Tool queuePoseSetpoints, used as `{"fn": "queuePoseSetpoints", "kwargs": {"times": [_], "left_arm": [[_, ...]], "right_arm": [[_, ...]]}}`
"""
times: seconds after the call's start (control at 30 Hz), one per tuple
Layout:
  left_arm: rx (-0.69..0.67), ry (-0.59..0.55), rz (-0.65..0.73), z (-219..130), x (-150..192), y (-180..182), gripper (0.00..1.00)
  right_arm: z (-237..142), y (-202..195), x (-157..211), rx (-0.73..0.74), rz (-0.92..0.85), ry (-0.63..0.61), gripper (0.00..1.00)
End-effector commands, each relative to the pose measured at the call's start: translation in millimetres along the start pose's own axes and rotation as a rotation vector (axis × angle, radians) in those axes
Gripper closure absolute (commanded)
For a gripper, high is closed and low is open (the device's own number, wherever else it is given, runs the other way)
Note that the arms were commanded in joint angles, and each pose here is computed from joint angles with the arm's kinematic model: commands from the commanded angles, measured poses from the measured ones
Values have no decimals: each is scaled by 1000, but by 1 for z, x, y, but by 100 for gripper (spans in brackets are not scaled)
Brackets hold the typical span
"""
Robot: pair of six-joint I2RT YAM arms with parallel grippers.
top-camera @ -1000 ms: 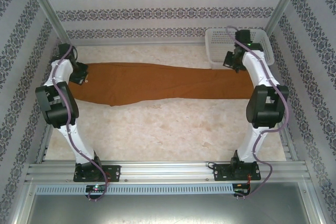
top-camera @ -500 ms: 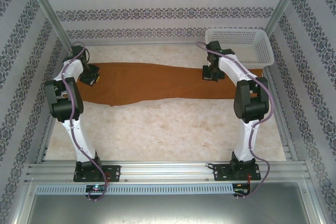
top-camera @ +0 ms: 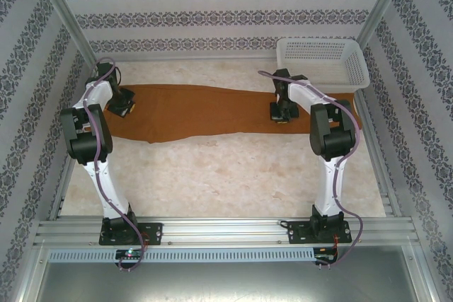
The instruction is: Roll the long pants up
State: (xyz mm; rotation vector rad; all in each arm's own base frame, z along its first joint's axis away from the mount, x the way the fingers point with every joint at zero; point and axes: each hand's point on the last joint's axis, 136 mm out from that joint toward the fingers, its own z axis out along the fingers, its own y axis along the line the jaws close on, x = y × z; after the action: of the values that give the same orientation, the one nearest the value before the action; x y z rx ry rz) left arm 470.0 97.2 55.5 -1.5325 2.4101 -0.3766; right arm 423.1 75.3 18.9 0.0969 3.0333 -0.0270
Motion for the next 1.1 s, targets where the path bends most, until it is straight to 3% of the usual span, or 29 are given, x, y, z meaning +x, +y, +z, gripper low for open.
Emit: {"fn": "queuePoseSetpoints", "kwargs": {"times": [0.0, 0.4, 0.6, 0.63, 0.7, 0.77, 0.93, 1.07], "left_arm": [[-28, 5, 5, -1, -5, 9, 100], [-64, 83, -52, 23, 0, 46, 100], [-55, 77, -73, 20, -5, 55, 100], [-54, 76, -73, 19, -7, 55, 100], [-55, 79, -68, 20, -9, 53, 100], [-69, 81, -62, 23, -12, 54, 100], [-99, 110, -122, 27, -13, 71, 100], [-75, 141, -199, 30, -18, 84, 100]], "right_arm": [[2, -4, 21, 51, -41, 58, 100], [3, -25, 71, 140, -70, 155, 100], [-11, -32, 79, 128, -32, 87, 100], [-19, -30, 74, 110, -19, 65, 94], [-36, -30, 63, 77, 15, 23, 53], [-61, -35, 47, 46, 54, -31, 36], [-119, -75, 15, -28, 201, -155, 28], [-134, -131, 3, -190, 413, -198, 28]]}}
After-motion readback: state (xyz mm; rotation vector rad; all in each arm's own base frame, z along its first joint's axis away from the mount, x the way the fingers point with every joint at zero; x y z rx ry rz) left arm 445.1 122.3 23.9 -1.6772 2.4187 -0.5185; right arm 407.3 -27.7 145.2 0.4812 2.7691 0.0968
